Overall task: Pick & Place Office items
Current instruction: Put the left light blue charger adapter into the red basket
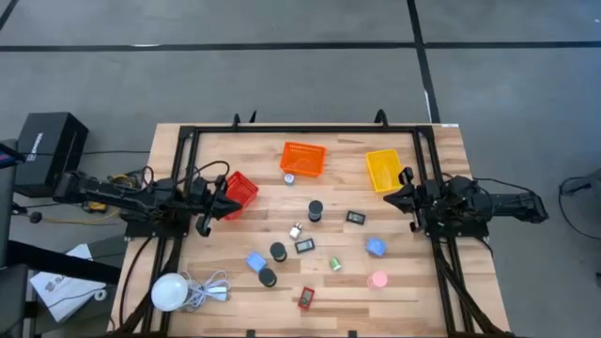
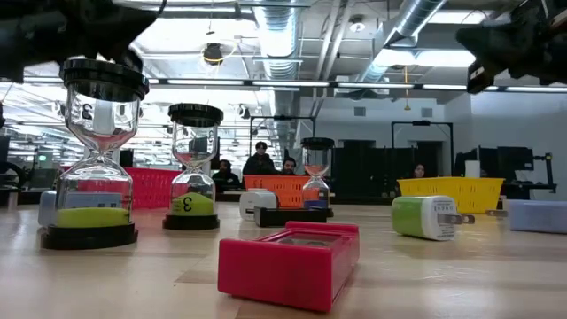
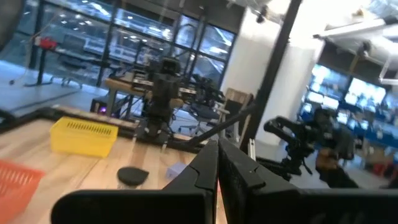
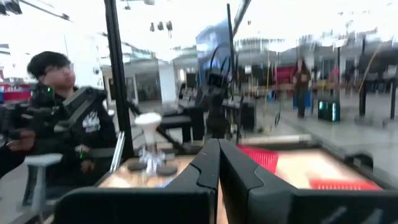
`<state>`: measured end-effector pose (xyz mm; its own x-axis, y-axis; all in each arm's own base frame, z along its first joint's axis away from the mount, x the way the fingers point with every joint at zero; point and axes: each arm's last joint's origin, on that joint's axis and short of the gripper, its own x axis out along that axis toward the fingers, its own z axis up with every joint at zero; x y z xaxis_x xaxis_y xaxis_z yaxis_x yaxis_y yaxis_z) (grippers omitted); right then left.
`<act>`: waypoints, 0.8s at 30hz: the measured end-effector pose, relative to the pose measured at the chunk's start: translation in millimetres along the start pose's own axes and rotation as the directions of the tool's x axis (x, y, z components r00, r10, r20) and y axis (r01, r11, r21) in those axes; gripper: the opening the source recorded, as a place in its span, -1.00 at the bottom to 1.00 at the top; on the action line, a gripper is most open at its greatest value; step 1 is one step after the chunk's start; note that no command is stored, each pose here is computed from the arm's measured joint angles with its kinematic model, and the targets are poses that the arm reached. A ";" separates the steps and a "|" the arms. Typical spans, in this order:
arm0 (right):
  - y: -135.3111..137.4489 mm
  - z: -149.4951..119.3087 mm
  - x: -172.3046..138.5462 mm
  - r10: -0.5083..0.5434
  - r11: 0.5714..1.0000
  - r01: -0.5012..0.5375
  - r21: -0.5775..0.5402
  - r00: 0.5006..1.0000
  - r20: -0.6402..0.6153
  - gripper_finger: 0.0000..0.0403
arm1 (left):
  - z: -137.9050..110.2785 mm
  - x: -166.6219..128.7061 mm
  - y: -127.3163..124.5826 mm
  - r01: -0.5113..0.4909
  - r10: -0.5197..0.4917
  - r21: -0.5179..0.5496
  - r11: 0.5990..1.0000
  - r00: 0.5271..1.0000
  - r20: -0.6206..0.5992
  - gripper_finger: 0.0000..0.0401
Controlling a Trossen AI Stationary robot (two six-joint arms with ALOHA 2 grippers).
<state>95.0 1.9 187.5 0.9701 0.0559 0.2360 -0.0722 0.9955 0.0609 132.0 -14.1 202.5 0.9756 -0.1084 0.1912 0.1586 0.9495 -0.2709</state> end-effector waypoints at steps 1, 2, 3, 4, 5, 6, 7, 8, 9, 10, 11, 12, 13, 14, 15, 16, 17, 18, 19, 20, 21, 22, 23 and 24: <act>0.1 1.8 0.0 0.001 1.000 -0.001 -0.010 1.000 0.019 -0.99 | 3.1 4.5 -3.0 0.013 -0.013 0.015 1.000 1.000 -0.009 -0.99; 0.1 3.6 -0.1 -0.001 1.000 0.001 -0.019 0.999 0.037 -0.99 | 5.8 9.1 -6.1 0.026 -0.025 0.034 0.999 0.999 -0.020 -0.99; 0.0 5.0 -0.1 -0.008 1.000 0.009 -0.023 0.999 0.052 -0.99 | 8.4 14.3 -9.5 0.041 -0.039 0.056 0.998 0.999 -0.033 -0.99; -0.4 5.5 -0.2 -0.023 0.999 0.025 -0.025 0.998 0.059 -0.99 | 10.4 19.6 -12.9 0.056 -0.052 0.072 0.996 0.998 -0.047 -0.99; -0.9 5.2 -0.2 -0.041 0.999 0.043 -0.024 0.998 0.056 -0.98 | 11.1 25.1 -16.2 0.071 -0.065 0.091 0.993 0.996 -0.066 -0.99; -1.5 4.5 0.0 -0.058 0.998 0.059 -0.024 0.997 0.050 -0.97 | 10.9 30.3 -19.3 0.085 -0.075 0.113 0.990 0.993 -0.087 -0.99; -1.9 3.9 0.4 -0.072 0.997 0.073 -0.025 0.996 0.044 -0.94 | 10.7 35.7 -22.7 0.102 -0.087 0.141 0.985 0.990 -0.108 -0.99; -2.1 3.2 0.8 -0.077 0.997 0.078 -0.025 0.996 0.037 -0.90 | 10.0 40.5 -25.8 0.119 -0.098 0.174 0.978 0.987 -0.126 -0.99; -2.2 2.4 1.4 -0.077 0.997 0.078 -0.025 0.997 0.028 -0.85 | 8.2 44.5 -28.6 0.138 -0.108 0.209 0.968 0.983 -0.146 -0.99; -2.3 1.5 2.0 -0.078 0.997 0.078 -0.024 0.997 0.019 -0.79 | 6.0 48.2 -31.3 0.155 -0.117 0.231 0.961 0.979 -0.167 -0.99; -2.2 0.6 2.6 -0.077 0.997 0.077 -0.019 0.997 0.009 -0.73 | 3.6 51.1 -33.6 0.169 -0.126 0.238 0.957 0.974 -0.186 -0.99; -2.1 -0.4 3.3 -0.075 0.997 0.075 -0.004 0.997 -0.001 -0.67 | 1.1 53.4 -35.8 0.180 -0.133 0.234 0.955 0.970 -0.204 -1.00; -1.8 -1.6 4.1 -0.072 0.997 0.072 0.013 0.997 -0.014 -0.61 | -1.2 55.6 -37.7 0.190 -0.140 0.230 0.954 0.966 -0.220 -1.00; -1.4 -3.2 5.0 -0.068 0.997 0.069 0.027 0.997 -0.030 -0.55 | -2.7 57.3 -39.6 0.200 -0.146 0.228 0.953 0.962 -0.231 -1.00; -0.9 -4.7 5.9 -0.063 0.997 0.065 0.033 0.997 -0.046 -0.51 | -4.2 58.5 -41.3 0.208 -0.153 0.227 0.951 0.959 -0.240 -1.00; -0.2 -6.1 6.8 -0.056 0.998 0.058 0.036 0.997 -0.059 -0.47 | -5.1 59.5 -42.4 0.214 -0.156 0.225 0.951 0.956 -0.247 -1.00; 0.4 -7.6 7.6 -0.050 0.998 0.052 0.037 0.996 -0.075 -0.43 | -5.2 60.8 -43.4 0.217 -0.159 0.224 0.950 0.955 -0.250 -1.00; 1.2 -9.2 8.4 -0.042 0.998 0.046 0.039 0.995 -0.090 -0.40 | -4.0 62.2 -44.1 0.217 -0.160 0.224 0.950 0.956 -0.247 -0.99; 2.0 -10.1 9.1 -0.035 0.998 0.039 0.044 0.994 -0.100 -0.37 | -2.2 63.3 -44.7 0.217 -0.162 0.225 0.950 0.957 -0.241 -0.98; 2.8 -10.4 9.7 -0.028 0.998 0.033 0.054 0.994 -0.102 -0.35 | -0.1 64.4 -45.4 0.217 -0.163 0.225 0.950 0.958 -0.234 -0.97; 3.5 -10.3 10.2 -0.021 0.998 0.027 0.060 0.995 -0.100 -0.33 | 1.9 65.4 -46.2 0.217 -0.165 0.225 0.950 0.960 -0.227 -0.95; 4.1 -9.6 10.7 -0.015 0.998 0.021 0.062 0.996 -0.092 -0.32 | 3.7 66.3 -46.6 0.216 -0.166 0.225 0.950 0.961 -0.221 -0.92; 4.8 -8.6 11.2 -0.009 0.998 0.014 0.063 0.997 -0.081 -0.30 | 5.8 67.4 -46.5 0.212 -0.164 0.226 0.951 0.963 -0.214 -0.89; 5.4 -7.8 11.6 -0.003 0.998 0.008 0.065 0.997 -0.072 -0.30 | 7.3 68.2 -46.5 0.209 -0.163 0.227 0.951 0.964 -0.209 -0.86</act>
<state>107.7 8.5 183.1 0.9846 0.0581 0.1650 -0.0794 0.9889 0.1253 190.1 -63.5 235.0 0.9468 -0.3205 0.0309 0.3207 0.9472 -0.0039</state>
